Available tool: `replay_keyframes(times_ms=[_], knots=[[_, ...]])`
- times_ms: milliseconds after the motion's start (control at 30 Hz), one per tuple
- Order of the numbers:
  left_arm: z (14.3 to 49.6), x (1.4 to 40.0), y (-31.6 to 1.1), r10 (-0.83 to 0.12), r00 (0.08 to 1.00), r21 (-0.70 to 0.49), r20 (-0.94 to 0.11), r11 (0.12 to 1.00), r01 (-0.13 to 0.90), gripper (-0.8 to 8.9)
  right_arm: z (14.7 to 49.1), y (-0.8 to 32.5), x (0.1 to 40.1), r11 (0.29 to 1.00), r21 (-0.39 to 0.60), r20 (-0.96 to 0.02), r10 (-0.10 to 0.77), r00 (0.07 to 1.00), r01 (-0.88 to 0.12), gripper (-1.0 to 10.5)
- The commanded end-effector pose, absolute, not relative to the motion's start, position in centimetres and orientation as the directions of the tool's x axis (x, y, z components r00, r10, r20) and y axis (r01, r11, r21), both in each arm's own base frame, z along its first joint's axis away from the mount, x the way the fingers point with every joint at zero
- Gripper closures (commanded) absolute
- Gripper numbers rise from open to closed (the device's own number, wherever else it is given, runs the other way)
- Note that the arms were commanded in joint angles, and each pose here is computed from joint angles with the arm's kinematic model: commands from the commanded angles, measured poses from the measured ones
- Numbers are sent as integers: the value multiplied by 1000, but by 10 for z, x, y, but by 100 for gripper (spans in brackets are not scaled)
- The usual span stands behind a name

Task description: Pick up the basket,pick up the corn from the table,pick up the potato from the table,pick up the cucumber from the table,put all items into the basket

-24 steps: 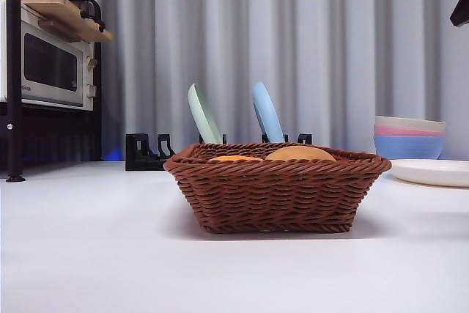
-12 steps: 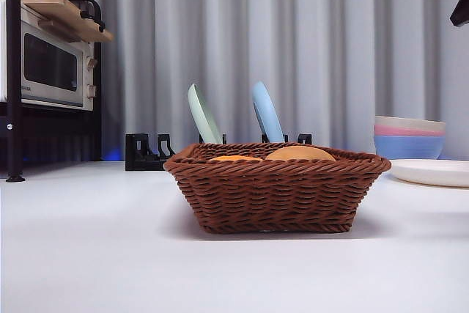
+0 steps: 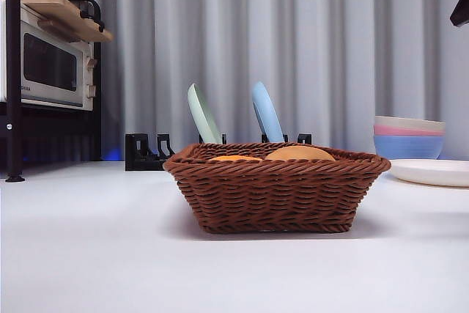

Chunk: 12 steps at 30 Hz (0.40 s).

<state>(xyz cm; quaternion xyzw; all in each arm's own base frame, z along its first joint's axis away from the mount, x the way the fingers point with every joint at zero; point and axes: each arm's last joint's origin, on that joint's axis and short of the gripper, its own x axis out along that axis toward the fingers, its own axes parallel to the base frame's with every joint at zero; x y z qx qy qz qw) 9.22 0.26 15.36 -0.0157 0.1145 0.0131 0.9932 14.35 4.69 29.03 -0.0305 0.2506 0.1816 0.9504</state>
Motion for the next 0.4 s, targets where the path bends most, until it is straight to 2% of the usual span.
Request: replay_keyframes(times_ms=[33, 400], knots=[[149, 93, 3, 28, 972, -34, -233, 999, -37, 816, 289, 47, 144, 935, 40, -488, 326, 810, -353, 945], [149, 93, 3, 31, 972, -33, -233, 999, -40, 816, 289, 47, 144, 935, 40, -488, 326, 810, -353, 945]])
